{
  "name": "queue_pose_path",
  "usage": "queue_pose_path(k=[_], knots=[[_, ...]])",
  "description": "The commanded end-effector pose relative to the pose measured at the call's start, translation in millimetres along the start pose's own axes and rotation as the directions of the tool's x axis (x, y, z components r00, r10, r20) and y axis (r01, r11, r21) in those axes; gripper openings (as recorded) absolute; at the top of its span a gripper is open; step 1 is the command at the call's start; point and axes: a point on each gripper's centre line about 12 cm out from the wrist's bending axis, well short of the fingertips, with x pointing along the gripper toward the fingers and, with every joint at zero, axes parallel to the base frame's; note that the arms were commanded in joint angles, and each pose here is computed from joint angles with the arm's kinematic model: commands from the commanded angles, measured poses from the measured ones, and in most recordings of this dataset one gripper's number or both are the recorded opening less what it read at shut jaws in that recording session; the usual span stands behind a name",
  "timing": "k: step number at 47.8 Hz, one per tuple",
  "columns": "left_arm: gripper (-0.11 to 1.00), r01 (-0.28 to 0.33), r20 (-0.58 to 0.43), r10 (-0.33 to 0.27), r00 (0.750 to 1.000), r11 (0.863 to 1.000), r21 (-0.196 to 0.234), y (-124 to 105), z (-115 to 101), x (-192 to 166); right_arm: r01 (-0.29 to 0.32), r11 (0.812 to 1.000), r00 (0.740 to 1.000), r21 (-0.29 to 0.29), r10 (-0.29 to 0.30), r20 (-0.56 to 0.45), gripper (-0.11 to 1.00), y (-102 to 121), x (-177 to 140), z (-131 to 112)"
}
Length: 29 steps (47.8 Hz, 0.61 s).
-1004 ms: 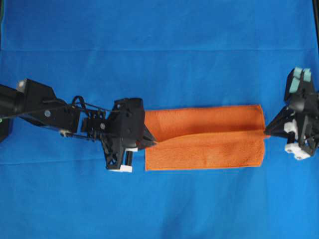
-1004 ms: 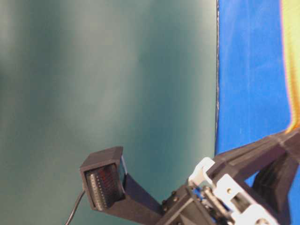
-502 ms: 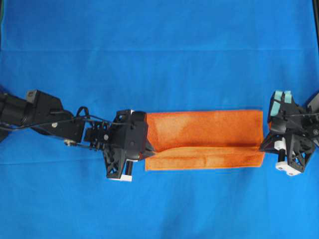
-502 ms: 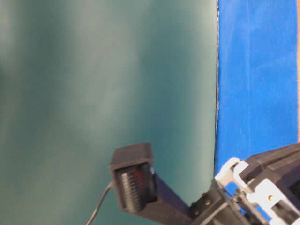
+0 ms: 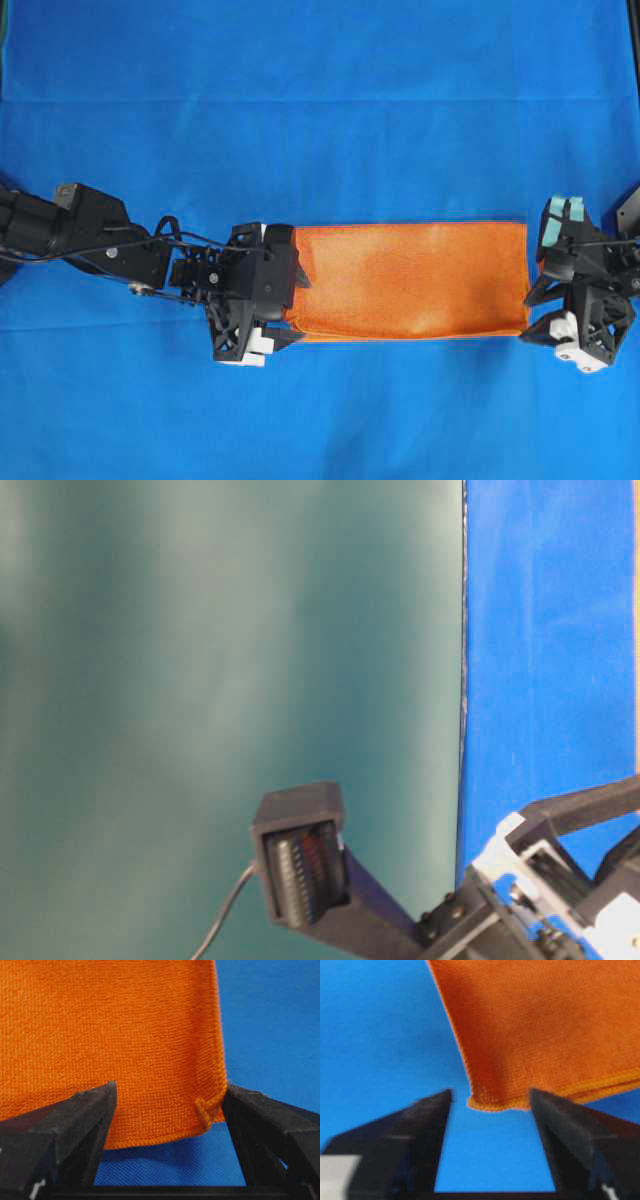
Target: Fold the orange towel.
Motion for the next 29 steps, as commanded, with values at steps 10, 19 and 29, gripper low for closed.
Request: queue_pose_path(k=[10,19,29], knots=[[0.67,-0.040,0.114,0.036,0.993,0.999,0.030,20,38,-36,0.057,0.995,0.994,-0.084,-0.049,0.094,0.57,-8,-19,25],[0.67,-0.100,0.115,0.098,0.989,0.995,0.011,50,38,-39,0.212,0.975,0.963,-0.063,-0.198,0.183,0.57,-44,-36,46],[0.67,-0.144,0.090,0.147,0.985,0.989,-0.029,76,30,-35,0.319,0.947,0.935,-0.033,-0.309,0.177,0.57,-70,-36,53]])
